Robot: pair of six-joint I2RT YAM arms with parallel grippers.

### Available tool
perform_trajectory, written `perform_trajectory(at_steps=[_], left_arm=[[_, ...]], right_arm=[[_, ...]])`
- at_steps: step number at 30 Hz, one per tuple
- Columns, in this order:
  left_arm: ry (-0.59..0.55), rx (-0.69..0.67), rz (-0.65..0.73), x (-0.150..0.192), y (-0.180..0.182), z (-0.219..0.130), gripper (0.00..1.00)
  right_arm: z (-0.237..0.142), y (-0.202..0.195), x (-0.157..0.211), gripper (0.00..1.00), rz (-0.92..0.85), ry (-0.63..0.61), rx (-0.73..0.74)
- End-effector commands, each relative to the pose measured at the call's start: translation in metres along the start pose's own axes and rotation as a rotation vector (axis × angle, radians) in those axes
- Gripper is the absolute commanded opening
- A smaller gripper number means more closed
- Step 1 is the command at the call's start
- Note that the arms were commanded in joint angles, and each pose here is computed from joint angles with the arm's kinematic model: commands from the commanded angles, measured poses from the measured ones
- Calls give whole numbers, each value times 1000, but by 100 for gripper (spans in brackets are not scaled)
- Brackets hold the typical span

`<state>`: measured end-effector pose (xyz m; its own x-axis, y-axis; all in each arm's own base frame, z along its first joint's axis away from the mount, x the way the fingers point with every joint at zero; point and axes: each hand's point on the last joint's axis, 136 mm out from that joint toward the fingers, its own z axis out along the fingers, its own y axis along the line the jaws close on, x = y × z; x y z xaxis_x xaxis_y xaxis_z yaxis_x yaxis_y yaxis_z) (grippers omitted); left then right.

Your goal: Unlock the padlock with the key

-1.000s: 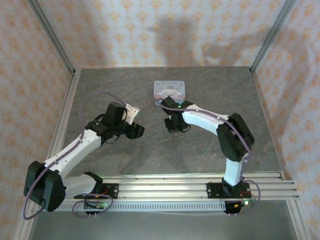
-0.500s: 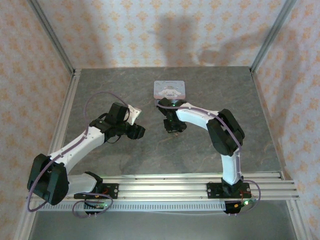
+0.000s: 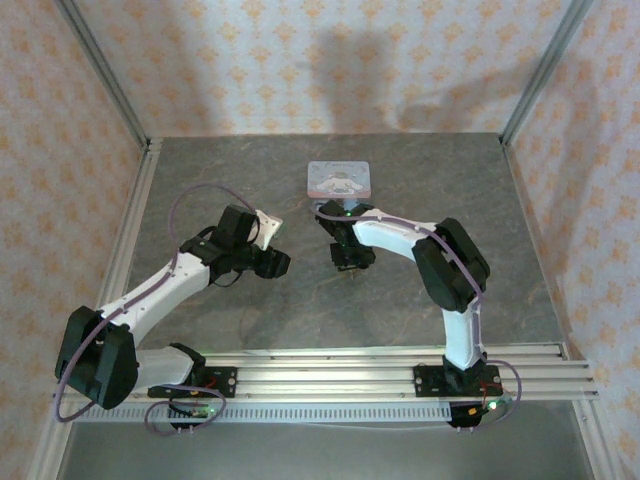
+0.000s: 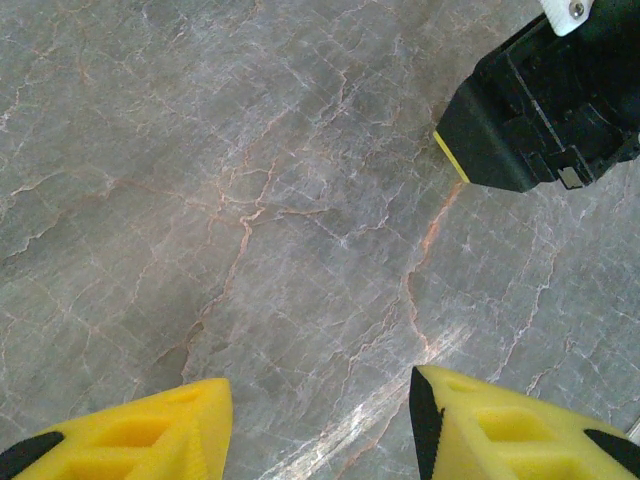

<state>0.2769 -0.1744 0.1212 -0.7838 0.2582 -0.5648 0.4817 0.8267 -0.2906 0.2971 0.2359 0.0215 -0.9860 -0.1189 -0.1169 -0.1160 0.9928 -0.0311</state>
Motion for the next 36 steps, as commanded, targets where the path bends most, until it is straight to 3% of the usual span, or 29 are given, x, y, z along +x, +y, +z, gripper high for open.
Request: perform_trajectory(at_steps=[1,6,10,14,24,31,36], left_arm=[[-38,-14,13,-13,-2,-7,51],[-39,-14,11,-13,-3,-8,50],[-40,-17,12,-13,-3,-9,50],[-45,-16,13,-14,-3,-11,50],[-57,-20,13,-13,-4,-17,50],[-60,-16,9,-13,-5,-18,50],[-56,-19,6,-11,-5,-17,50]], right_arm=[[-10,-4,7,30,25,8,-6],[-9,-4,8,15,28,20,-8],[-11,-4,9,14,31,19,-10],[-13,-5,9,0,27,13,-14],[-24,-1,4,0,23,-42,-57],[-26,-9,5,34,24,-48,-26],[-19,-6,14,40,27,-19,-46]])
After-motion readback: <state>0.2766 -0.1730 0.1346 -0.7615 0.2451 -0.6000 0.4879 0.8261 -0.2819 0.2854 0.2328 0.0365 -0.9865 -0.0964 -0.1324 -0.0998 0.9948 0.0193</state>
